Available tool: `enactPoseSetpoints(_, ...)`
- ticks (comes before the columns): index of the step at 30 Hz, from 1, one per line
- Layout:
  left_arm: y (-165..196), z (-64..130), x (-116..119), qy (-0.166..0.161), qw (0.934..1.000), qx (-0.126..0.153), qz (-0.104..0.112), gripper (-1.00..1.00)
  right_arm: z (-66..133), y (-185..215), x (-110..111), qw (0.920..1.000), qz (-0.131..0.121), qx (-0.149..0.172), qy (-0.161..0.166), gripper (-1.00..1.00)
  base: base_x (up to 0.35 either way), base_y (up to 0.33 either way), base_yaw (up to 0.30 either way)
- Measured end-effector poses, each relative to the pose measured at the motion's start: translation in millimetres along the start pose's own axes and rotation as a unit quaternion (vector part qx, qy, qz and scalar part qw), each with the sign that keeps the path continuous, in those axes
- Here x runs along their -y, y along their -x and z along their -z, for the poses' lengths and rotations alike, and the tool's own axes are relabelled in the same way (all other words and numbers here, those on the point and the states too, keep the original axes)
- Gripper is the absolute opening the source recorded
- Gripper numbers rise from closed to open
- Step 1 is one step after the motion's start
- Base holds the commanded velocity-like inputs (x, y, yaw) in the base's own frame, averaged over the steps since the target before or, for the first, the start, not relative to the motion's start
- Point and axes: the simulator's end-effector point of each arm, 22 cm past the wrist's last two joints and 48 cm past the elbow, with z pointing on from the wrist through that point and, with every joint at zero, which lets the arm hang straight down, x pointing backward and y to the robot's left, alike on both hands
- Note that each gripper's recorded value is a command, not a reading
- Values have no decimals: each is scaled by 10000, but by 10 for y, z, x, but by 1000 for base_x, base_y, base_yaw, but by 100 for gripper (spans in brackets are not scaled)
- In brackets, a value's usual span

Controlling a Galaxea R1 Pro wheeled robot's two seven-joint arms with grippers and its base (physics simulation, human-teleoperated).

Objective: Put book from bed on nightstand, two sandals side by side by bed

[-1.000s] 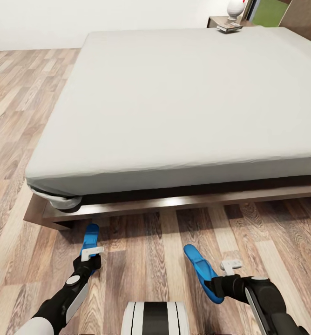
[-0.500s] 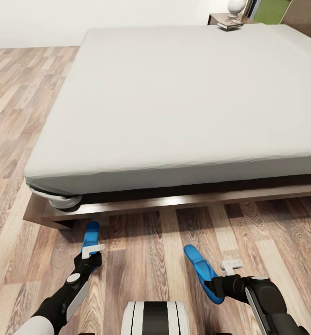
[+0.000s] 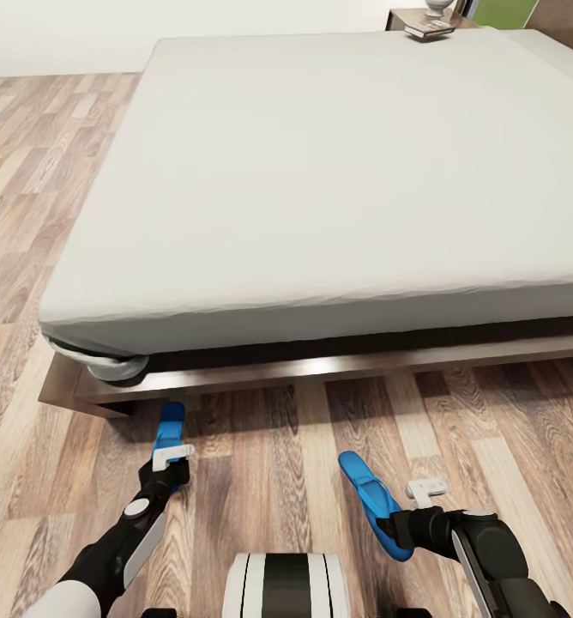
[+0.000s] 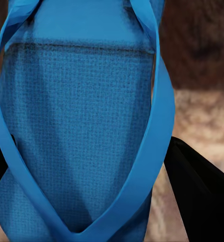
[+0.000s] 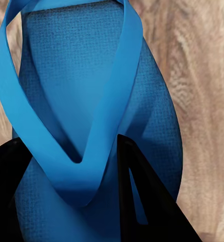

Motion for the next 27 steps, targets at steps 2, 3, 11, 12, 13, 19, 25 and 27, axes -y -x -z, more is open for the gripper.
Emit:
enactPoseSetpoints(2,7,0,5,-3,10000,7,3,-100,0,0,2,10000,-2,1,-2,-100,0,0,0)
enactPoseSetpoints(3,8,0,7,-4,10000,8,4,-100,1,0,3,10000,-3,1,-2,-100,0,0,0)
enactPoseSetpoints(11,-85,-38,14,-5,10000,-65,0,-100,-69,-63,14,9999,-22,-99,2,-100,0,0,0)
enactPoseSetpoints(12,-78,-38,17,-8,10000,-58,-1,-100,-69,-62,13,9999,-24,-99,5,-100,0,0,0)
enactPoseSetpoints(13,-71,-38,21,-11,10000,-53,0,-100,-69,-63,12,9999,-24,-99,6,-100,0,0,0)
enactPoseSetpoints(19,-57,-38,35,-22,10000,-39,8,-100,-69,-62,14,9999,-26,-98,5,-100,0,0,0)
enactPoseSetpoints(25,-103,-52,39,-16,10000,-77,10,-100,-97,-88,18,9999,-30,-139,6,-100,0,0,0)
enactPoseSetpoints(27,-125,-59,40,-12,10000,-94,6,-100,-111,-101,16,9999,-34,-159,12,-100,0,0,0)
